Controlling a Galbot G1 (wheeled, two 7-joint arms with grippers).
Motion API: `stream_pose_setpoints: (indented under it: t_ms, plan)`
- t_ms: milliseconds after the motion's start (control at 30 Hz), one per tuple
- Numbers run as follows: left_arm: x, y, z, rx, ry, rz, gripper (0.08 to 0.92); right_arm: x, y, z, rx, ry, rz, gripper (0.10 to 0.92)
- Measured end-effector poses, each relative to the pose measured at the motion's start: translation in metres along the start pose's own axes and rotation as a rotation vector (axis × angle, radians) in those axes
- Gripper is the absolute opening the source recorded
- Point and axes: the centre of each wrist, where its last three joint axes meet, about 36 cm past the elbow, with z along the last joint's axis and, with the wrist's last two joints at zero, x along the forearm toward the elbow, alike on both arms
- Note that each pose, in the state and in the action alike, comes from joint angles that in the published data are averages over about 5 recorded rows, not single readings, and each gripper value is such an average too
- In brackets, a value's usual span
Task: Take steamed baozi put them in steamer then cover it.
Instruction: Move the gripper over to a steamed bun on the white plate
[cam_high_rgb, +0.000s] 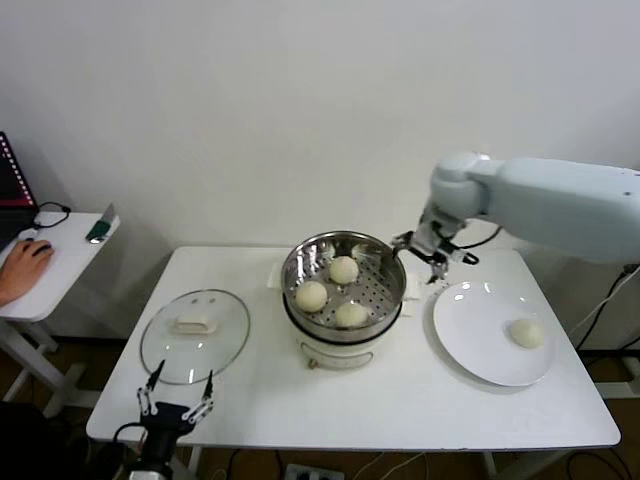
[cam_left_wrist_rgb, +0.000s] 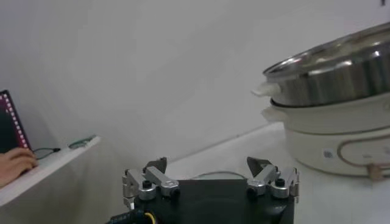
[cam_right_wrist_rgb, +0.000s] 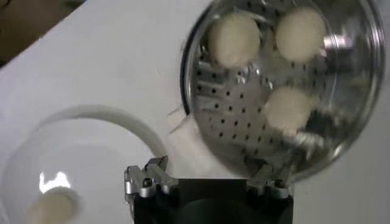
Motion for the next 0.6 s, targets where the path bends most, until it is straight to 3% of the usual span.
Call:
stream_pose_setpoints:
  t_ms: [267,600]
  plan:
    - [0.001,0.001,-0.005,-0.001,-0.008,-0.016,0.823,-0.029,0.075,0.079,-0.383,-0.027,-0.026,0.823]
    - [0.008,0.004,-0.003,-0.001,0.008,-0.029,0.823,-0.082,0.152,0.144,-0.577,0.015,-0.103,0.823]
